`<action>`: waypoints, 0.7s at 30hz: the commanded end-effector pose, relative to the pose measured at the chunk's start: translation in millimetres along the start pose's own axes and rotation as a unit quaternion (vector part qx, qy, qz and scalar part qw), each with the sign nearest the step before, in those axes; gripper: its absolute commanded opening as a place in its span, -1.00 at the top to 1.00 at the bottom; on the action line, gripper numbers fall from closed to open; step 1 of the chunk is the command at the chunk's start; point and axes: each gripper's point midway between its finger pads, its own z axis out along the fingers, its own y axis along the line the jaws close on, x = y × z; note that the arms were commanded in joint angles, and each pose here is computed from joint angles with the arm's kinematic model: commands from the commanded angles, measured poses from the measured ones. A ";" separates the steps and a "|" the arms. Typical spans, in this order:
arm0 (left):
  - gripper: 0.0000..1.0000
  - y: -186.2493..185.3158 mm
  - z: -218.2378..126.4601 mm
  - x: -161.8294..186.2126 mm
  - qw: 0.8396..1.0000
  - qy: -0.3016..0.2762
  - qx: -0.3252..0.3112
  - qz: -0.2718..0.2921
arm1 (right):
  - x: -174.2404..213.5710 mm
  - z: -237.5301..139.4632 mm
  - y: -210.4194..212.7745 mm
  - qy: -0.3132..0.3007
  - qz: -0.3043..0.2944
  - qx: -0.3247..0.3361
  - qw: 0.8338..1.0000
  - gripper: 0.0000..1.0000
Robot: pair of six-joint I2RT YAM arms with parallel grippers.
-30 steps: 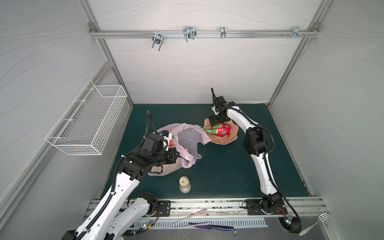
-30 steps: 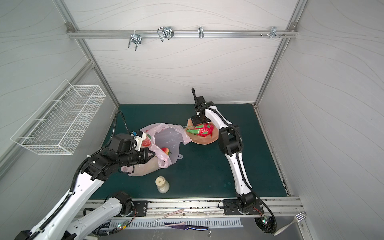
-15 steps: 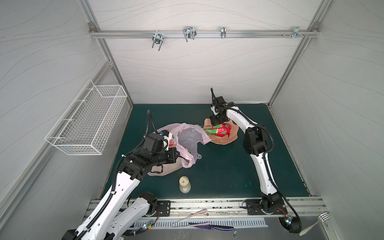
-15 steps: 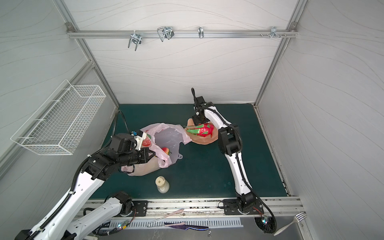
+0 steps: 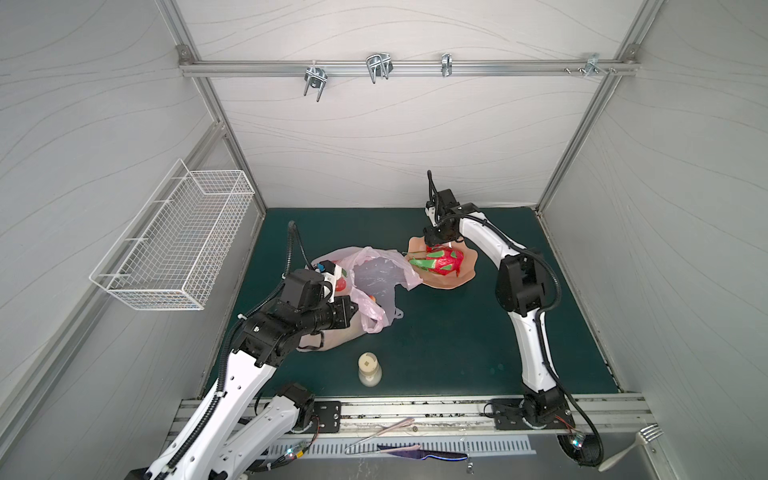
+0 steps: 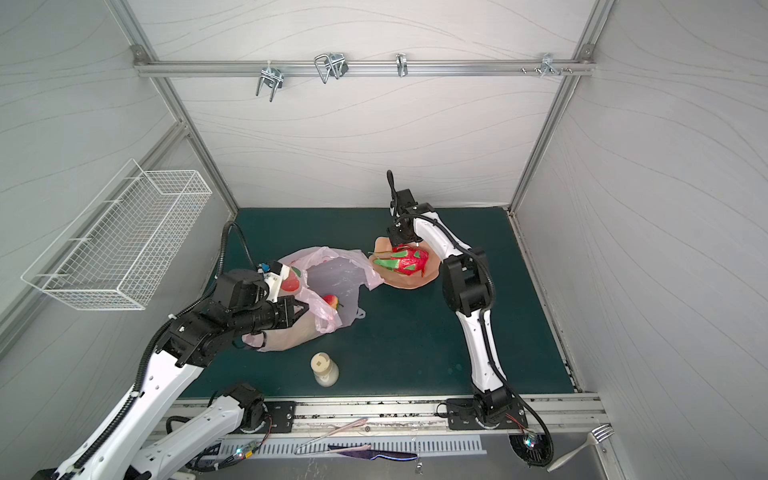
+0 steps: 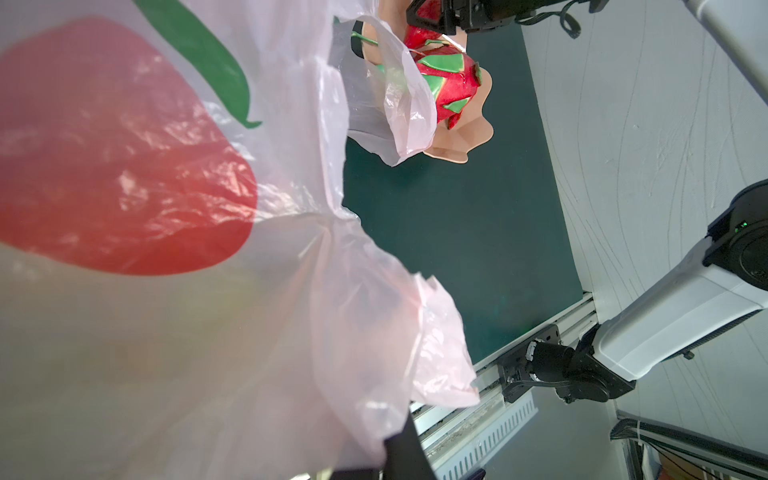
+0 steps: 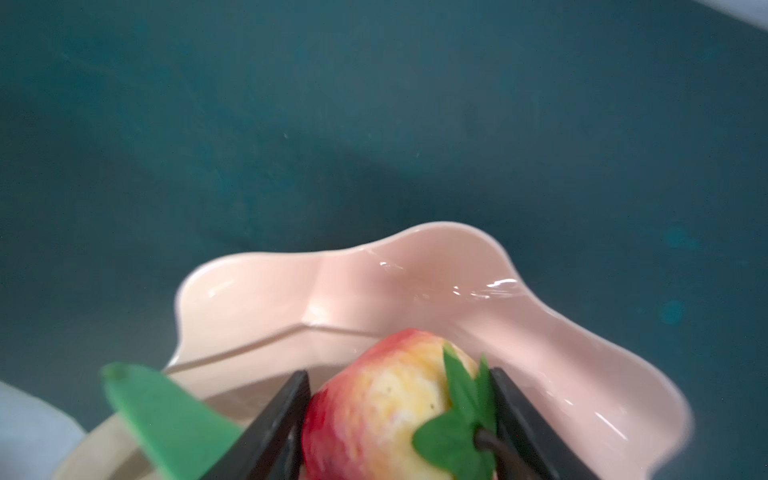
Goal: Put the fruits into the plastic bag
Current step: 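Lift the peach and carry it into the bag's opening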
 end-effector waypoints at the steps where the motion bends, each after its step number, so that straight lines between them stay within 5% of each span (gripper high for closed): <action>1: 1.00 -4.3 -5.8 -7.9 1.000 -0.020 0.005 0.003 | -33.2 -52.7 -1.5 -0.066 0.010 -0.008 0.998 -0.12; 15: 1.00 -6.5 -8.4 -9.3 1.000 -0.025 0.009 0.008 | -46.7 -144.3 19.5 -0.134 0.073 -0.108 0.982 -0.10; 21: 1.00 -7.6 -9.1 -11.7 0.999 -0.028 0.009 0.013 | -32.7 -173.5 77.8 -0.146 0.034 -0.222 0.963 -0.11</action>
